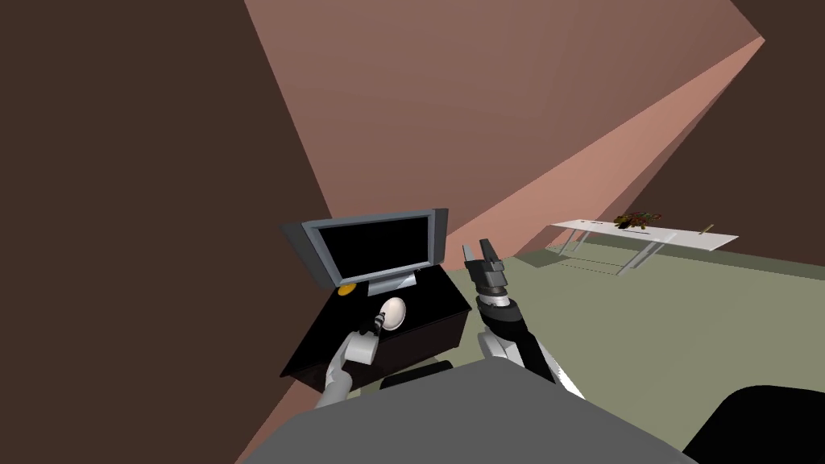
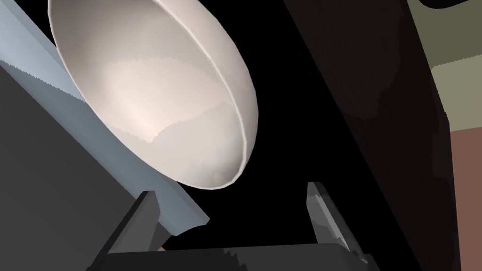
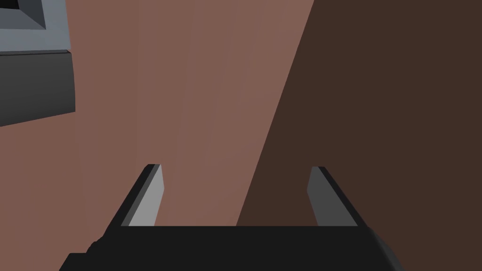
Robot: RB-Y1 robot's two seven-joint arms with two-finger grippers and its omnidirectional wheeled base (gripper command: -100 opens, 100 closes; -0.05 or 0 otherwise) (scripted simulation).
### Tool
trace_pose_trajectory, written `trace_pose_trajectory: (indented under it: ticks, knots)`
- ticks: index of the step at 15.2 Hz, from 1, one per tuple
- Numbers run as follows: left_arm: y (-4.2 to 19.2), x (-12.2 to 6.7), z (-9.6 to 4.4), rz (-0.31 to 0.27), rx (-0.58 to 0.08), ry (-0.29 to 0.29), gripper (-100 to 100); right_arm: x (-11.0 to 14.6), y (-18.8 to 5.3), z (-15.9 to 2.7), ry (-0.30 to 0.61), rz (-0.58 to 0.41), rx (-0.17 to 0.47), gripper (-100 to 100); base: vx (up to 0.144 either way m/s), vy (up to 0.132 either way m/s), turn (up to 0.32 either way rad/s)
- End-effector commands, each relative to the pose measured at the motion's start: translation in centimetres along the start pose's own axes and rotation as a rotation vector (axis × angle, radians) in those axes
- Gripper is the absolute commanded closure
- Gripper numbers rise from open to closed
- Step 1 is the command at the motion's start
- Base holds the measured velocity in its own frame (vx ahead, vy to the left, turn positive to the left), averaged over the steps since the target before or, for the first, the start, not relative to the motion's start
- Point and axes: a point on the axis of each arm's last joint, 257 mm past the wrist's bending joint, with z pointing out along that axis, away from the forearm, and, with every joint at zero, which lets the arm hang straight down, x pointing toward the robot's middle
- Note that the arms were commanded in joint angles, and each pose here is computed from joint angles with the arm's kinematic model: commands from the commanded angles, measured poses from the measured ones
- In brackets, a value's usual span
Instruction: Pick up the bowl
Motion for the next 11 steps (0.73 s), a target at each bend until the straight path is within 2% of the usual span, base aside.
trace_pose_trajectory:
  ticks: [1, 8, 9, 11]
  knots:
    - [1.4, 1.3, 0.5, 0.021, -0.059, 0.026, -100, 0.0, 0.0, 0.0, 0.0, 0.0, 0.0, 0, 0.051, -0.005, -0.045]
    - [3.5, 3.8, 1.0, 0.061, -0.151, 0.076, -100, 0.0, 0.0, 0.0, 0.0, 0.0, 0.0, 0, 0.036, -0.008, -0.029]
    - [3.1, 3.2, 1.0, 0.052, -0.131, 0.064, -100, 0.0, 0.0, 0.0, 0.0, 0.0, 0.0, 0, 0.021, -0.004, -0.011]
    - [4.1, 3.3, 1.4, 0.048, -0.136, 0.062, -100, 0.0, 0.0, 0.0, 0.0, 0.0, 0.0, 0, 0.0, 0.0, 0.0]
